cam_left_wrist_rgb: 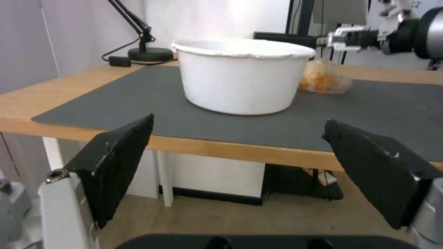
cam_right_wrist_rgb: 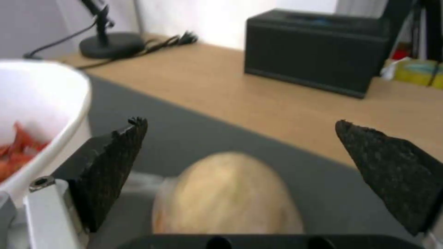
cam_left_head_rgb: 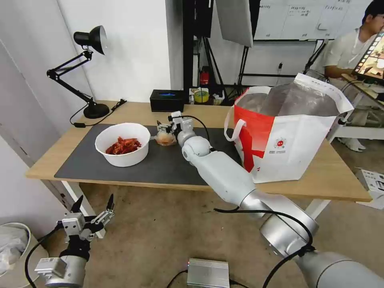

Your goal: Pick up the trash from the table and place it into the takeout bag.

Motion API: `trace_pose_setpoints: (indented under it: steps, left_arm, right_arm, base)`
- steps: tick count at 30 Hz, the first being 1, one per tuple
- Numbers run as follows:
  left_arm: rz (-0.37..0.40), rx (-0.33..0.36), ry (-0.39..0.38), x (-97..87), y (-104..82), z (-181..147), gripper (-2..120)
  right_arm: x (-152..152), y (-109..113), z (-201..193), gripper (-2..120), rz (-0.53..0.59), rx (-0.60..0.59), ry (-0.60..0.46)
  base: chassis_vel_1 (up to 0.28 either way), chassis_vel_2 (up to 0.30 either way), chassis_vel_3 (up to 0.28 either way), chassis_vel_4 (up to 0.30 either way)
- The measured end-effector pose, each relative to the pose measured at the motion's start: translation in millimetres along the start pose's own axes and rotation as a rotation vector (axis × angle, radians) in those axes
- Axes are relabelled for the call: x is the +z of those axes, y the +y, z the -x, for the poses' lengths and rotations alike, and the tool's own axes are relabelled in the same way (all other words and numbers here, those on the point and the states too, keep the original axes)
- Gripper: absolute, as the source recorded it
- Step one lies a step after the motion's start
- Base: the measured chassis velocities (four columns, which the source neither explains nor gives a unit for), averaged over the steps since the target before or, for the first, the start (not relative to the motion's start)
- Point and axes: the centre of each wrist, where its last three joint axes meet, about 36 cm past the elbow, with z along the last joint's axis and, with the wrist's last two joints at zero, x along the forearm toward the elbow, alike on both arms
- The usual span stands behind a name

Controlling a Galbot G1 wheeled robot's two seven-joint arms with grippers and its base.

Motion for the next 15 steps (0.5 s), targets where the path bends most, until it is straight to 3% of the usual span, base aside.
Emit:
trace_pose_setpoints:
  steps: [15]
  left_arm:
    - [-0.005,0.007,0.013,5.4,-1.2,0.2,100]
  right_arm:
    - [31.4,-5.0,-0.8,100,-0.023,0.016,0.068]
  base:
    - [0.000,0.000,0.000,0.000]
